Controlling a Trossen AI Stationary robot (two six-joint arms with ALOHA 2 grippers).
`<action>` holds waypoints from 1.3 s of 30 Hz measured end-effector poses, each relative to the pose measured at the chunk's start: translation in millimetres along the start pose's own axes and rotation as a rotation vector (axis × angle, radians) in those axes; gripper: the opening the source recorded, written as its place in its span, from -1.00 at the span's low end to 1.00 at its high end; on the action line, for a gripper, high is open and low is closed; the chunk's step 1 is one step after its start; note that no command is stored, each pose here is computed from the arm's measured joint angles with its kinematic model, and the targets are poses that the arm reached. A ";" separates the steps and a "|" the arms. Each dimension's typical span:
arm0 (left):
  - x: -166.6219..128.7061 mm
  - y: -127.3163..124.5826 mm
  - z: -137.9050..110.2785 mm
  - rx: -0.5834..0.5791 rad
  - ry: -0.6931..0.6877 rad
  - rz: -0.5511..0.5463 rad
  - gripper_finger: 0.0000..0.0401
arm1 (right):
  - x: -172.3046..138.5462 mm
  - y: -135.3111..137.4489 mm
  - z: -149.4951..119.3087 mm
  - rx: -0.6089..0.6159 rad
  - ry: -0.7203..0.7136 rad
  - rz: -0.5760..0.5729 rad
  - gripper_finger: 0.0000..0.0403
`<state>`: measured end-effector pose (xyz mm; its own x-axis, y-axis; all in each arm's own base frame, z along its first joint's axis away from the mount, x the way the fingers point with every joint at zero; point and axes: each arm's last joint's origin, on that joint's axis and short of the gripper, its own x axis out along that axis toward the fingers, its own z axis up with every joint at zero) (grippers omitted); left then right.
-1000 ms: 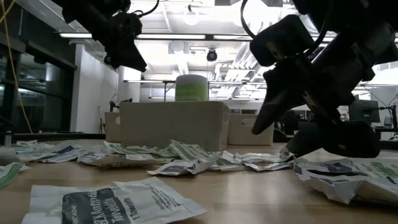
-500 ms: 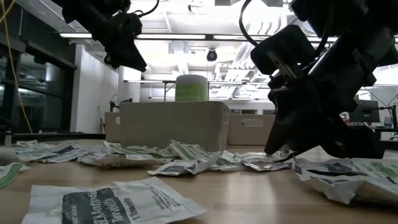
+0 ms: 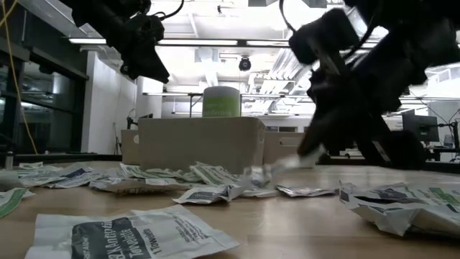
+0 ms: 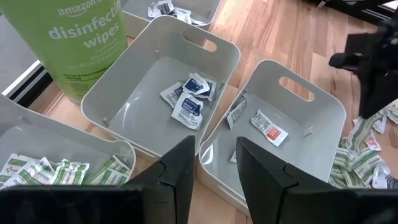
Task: Pick & Place First Aid Supplies
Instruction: Put the bandage pack into the left bin
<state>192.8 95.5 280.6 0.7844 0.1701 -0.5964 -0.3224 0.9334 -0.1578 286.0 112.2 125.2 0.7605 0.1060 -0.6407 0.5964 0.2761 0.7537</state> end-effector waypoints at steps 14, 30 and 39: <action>-0.1 -1.8 0.9 0.002 -0.007 -0.065 -0.42 | -48.1 38.9 15.2 -0.219 -0.201 0.181 -1.00; -5.5 -13.1 24.4 0.013 -0.219 -0.424 -0.42 | -90.5 63.1 67.2 -0.569 -0.584 0.195 -1.00; -10.8 -15.1 39.7 -0.066 -0.344 -0.475 -0.42 | -102.4 75.6 97.4 -0.736 -0.709 0.238 -1.00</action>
<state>210.2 92.1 320.6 0.9742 -0.1587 -0.1606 0.0826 0.9125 -0.4005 278.3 29.2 262.1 0.9556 -0.2847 -0.0756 0.2894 0.8595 0.4213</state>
